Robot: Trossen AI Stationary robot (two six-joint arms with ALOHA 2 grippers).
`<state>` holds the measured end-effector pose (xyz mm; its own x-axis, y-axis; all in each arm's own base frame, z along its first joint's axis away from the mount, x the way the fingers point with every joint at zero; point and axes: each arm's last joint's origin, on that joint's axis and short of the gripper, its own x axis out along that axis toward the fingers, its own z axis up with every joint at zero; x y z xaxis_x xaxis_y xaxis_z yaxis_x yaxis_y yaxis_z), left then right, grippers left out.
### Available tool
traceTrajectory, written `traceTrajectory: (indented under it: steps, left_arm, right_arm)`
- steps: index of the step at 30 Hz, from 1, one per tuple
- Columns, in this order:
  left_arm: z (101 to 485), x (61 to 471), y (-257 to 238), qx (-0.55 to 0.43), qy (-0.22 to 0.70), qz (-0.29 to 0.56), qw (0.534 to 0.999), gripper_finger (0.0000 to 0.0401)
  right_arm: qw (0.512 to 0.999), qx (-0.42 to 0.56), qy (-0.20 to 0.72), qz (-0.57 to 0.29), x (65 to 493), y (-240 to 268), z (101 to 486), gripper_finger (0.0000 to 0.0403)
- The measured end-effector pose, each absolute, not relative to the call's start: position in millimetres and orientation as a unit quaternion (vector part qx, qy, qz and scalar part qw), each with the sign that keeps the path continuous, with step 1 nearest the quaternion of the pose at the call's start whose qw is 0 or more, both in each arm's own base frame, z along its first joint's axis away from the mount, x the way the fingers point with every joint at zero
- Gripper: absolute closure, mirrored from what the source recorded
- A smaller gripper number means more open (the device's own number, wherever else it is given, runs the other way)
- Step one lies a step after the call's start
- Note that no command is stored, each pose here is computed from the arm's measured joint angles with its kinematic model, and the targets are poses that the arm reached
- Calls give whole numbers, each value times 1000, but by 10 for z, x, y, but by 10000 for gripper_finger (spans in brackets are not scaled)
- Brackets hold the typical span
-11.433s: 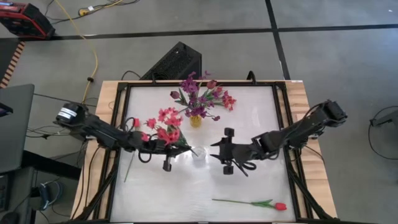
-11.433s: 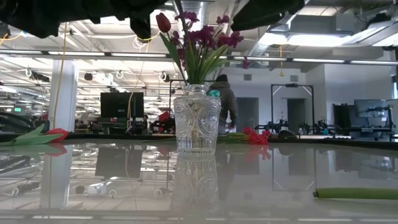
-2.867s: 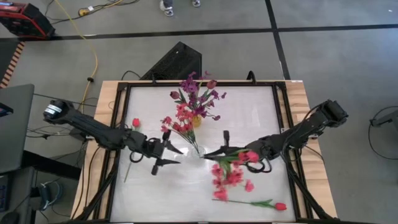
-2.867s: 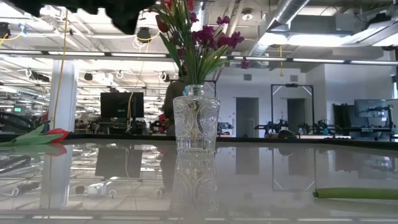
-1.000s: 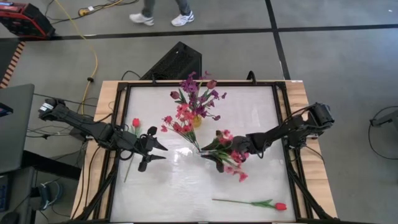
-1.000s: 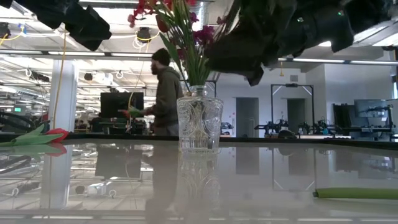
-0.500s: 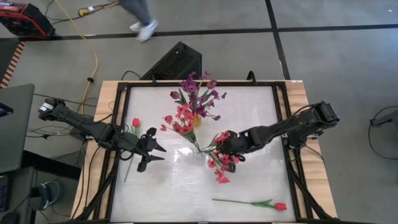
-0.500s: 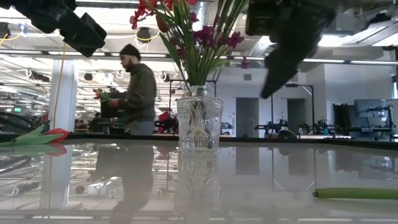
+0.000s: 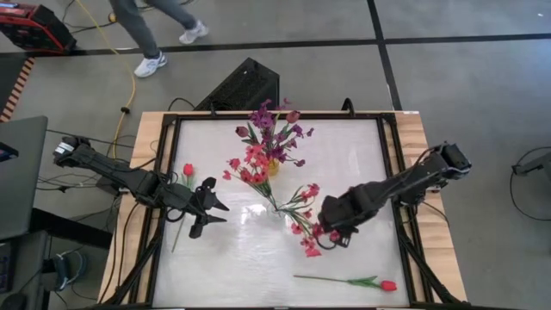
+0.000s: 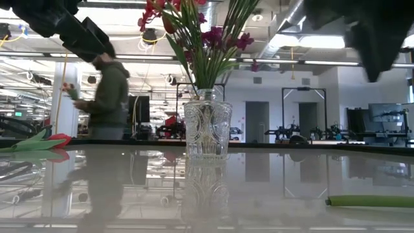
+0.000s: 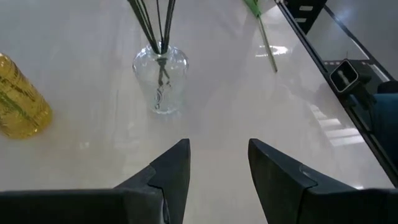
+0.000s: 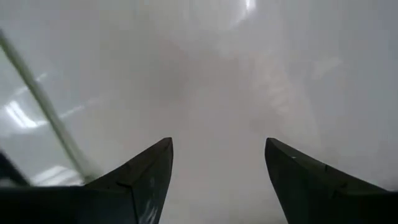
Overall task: Sort flowers into vase by color
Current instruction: Put the top pink tulip into the transparent vase
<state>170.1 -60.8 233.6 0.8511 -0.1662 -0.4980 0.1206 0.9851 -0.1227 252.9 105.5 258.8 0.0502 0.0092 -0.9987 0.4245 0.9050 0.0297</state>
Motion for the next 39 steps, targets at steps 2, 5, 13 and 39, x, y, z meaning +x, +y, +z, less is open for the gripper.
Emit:
traceTrajectory:
  steps: [2, 5, 13, 39]
  left_arm:
    - [2328, 1697, -610, -47, 268, -79, 959, 251]
    - [2305, 1684, -603, -87, 284, -62, 953, 251]
    - [2123, 1562, -539, -192, 378, 55, 904, 264]
    - [1469, 1478, -501, -202, 607, 363, 678, 300]
  right_arm:
    - [695, 196, 673, -159, 2493, 1156, 2589, 121]
    - [687, 236, 669, -161, 2431, 1352, 2592, 121]
    - [735, 250, 607, -168, 2196, 1866, 2606, 121]
    - [832, 153, 519, -119, 2102, 2121, 2618, 121]
